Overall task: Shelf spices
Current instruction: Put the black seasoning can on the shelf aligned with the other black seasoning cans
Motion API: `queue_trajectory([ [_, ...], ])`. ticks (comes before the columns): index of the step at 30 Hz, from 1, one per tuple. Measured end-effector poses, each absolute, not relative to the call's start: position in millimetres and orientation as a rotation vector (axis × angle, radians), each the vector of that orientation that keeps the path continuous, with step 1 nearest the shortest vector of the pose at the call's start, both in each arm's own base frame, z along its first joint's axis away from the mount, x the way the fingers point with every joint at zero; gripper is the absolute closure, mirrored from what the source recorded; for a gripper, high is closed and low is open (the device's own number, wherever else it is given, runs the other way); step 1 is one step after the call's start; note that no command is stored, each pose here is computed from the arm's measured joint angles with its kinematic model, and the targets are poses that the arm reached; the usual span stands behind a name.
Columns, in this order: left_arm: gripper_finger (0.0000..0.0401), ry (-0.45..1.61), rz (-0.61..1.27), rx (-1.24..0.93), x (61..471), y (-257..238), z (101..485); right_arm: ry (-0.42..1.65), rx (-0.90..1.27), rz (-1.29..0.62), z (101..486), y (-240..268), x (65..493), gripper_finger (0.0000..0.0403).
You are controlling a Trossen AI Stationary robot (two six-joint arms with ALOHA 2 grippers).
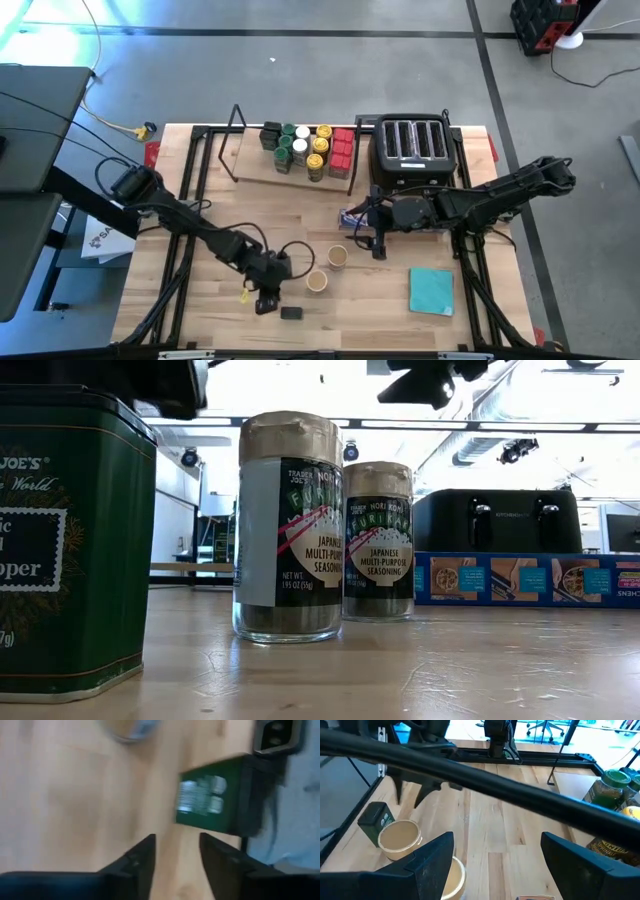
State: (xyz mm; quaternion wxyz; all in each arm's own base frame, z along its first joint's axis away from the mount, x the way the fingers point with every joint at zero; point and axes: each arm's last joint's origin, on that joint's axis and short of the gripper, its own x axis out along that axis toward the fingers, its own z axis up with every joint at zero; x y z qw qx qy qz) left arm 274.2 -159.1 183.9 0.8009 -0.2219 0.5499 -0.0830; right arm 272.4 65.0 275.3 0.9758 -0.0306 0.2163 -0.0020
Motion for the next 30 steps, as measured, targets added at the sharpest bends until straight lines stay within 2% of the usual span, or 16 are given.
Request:
queue_trajectory([
  [4, 0.0204, 1.15, -0.265, -0.443, 267, -180, 185, 0.435, -0.007, 0.008, 275, 72, 271, 0.0107],
  [7, 0.0189, 1.115, -0.299, -0.376, 254, -202, 185, 0.432, 0.052, 0.03, 276, 82, 268, 0.0107],
  [14, 0.0189, 0.896, -0.117, -0.223, 220, -239, 186, 0.385, 0.083, -0.025, 278, 113, 256, 0.0107],
  [19, 0.0189, 0.734, -0.029, -0.116, 212, -249, 186, 0.358, 0.095, -0.066, 279, 131, 246, 0.0107],
  [30, 0.0181, 0.744, -0.019, -0.095, 225, -246, 176, 0.326, 0.081, -0.109, 280, 146, 235, 0.0107],
])
